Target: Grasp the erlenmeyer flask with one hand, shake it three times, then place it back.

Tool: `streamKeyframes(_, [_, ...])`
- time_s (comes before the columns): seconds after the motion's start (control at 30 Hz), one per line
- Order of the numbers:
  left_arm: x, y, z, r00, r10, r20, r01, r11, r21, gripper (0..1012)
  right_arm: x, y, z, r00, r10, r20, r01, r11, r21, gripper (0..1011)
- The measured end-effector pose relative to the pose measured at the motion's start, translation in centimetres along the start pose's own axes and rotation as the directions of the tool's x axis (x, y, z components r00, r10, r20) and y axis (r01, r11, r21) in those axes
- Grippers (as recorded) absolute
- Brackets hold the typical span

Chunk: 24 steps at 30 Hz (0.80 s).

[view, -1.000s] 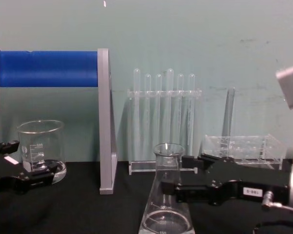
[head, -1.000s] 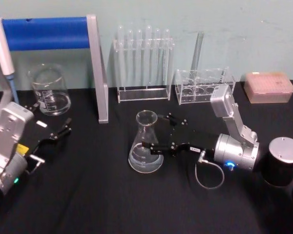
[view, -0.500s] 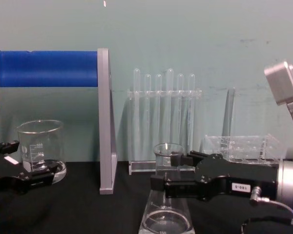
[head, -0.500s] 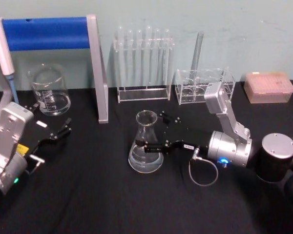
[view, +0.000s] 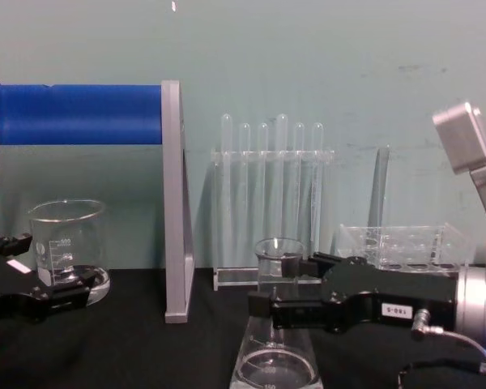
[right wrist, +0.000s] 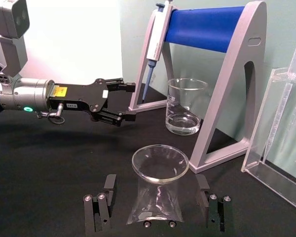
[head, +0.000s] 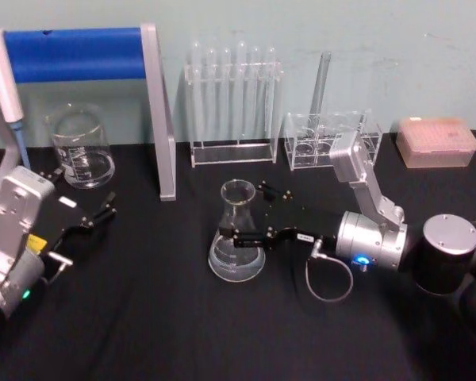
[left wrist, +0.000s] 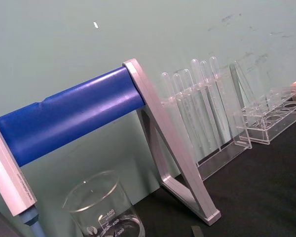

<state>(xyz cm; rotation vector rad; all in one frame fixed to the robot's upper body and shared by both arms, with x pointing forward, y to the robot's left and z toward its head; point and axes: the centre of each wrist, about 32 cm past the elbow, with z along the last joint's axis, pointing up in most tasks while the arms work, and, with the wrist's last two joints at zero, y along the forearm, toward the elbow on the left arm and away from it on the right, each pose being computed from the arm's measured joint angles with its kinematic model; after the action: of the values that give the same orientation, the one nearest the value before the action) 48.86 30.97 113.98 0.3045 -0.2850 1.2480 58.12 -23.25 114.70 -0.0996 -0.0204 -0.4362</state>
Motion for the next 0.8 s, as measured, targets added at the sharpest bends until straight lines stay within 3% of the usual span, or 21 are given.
streamKeyframes(0.8, [0.00, 0.00, 0.00, 1.0000, 0.000, 0.000, 0.000, 1.0000, 0.000, 1001, 0.07, 0.17, 0.05, 1.000, -0.004, -0.006, 0.004, 1.000, -0.005, 1000])
